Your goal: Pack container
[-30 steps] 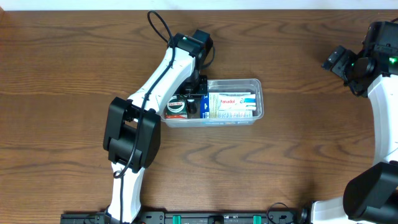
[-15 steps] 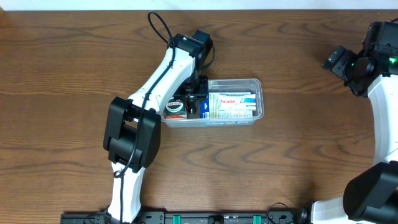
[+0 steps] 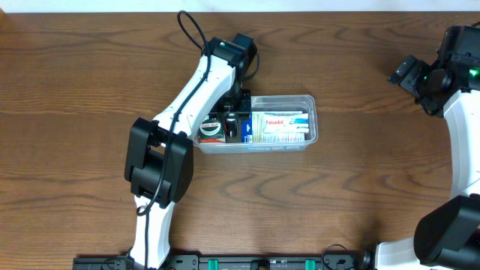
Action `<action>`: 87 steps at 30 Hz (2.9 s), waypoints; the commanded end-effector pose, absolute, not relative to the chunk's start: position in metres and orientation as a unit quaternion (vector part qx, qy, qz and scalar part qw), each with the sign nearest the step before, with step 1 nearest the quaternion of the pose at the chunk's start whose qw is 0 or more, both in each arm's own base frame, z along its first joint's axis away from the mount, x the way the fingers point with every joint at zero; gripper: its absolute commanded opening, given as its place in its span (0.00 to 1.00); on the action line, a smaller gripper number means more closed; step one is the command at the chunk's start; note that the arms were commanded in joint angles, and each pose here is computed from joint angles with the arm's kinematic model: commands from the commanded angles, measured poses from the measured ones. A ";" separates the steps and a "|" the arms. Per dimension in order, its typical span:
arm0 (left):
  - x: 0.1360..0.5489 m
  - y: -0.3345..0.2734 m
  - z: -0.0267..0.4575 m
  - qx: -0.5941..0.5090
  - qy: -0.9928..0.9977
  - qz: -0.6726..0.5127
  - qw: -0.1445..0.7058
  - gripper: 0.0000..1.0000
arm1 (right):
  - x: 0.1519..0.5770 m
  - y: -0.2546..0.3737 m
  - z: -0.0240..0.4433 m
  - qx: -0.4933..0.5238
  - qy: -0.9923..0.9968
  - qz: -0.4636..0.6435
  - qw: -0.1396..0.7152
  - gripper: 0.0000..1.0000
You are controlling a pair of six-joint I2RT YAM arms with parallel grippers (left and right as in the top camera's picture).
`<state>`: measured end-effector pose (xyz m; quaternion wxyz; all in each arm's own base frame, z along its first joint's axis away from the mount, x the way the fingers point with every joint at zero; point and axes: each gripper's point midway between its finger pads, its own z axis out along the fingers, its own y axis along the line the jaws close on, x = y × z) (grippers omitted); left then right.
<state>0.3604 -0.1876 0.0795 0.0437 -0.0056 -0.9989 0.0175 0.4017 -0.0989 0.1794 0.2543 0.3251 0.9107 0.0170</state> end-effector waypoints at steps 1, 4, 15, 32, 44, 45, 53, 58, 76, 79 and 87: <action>0.363 -0.188 0.114 -0.002 -0.999 0.034 0.007 0.60 | 0.401 -0.101 0.177 0.332 0.909 0.016 0.252 0.99; 0.358 -0.185 0.136 -0.003 -0.999 0.042 -0.010 0.65 | 0.401 -0.101 0.177 0.332 0.909 0.016 0.252 0.99; 0.322 -0.165 0.228 -0.016 -0.994 0.069 -0.088 0.98 | 0.401 -0.101 0.177 0.332 0.909 0.016 0.252 0.99; 0.237 -0.060 0.362 -0.017 -0.948 -0.018 -0.317 0.98 | 0.401 -0.101 0.177 0.332 0.909 0.016 0.252 0.99; 0.214 0.011 0.392 0.060 -0.865 -0.018 -0.497 0.98 | 0.401 -0.101 0.177 0.332 0.909 0.016 0.252 0.99; 0.216 0.010 0.390 0.047 -0.857 -0.017 -0.512 0.98 | 0.401 -0.101 0.177 0.332 0.909 0.016 0.252 0.99; 0.236 0.001 0.354 -0.027 -0.789 -0.012 -0.614 0.98 | 0.401 -0.101 0.177 0.332 0.909 0.016 0.252 0.99; 0.242 0.001 0.315 -0.029 -0.759 -0.014 -0.651 0.98 | 0.401 -0.101 0.177 0.332 0.909 0.016 0.252 0.99; 0.239 0.010 0.207 -0.018 -0.696 -0.034 -0.717 0.98 | 0.401 -0.101 0.177 0.332 0.909 0.016 0.252 0.99; 0.242 0.012 0.190 -0.014 -0.708 -0.037 -0.705 0.98 | 0.401 -0.101 0.177 0.332 0.909 0.016 0.252 0.99; 0.244 0.017 0.140 -0.004 -0.755 -0.043 -0.654 0.98 | 0.401 -0.101 0.177 0.332 0.909 0.016 0.252 0.99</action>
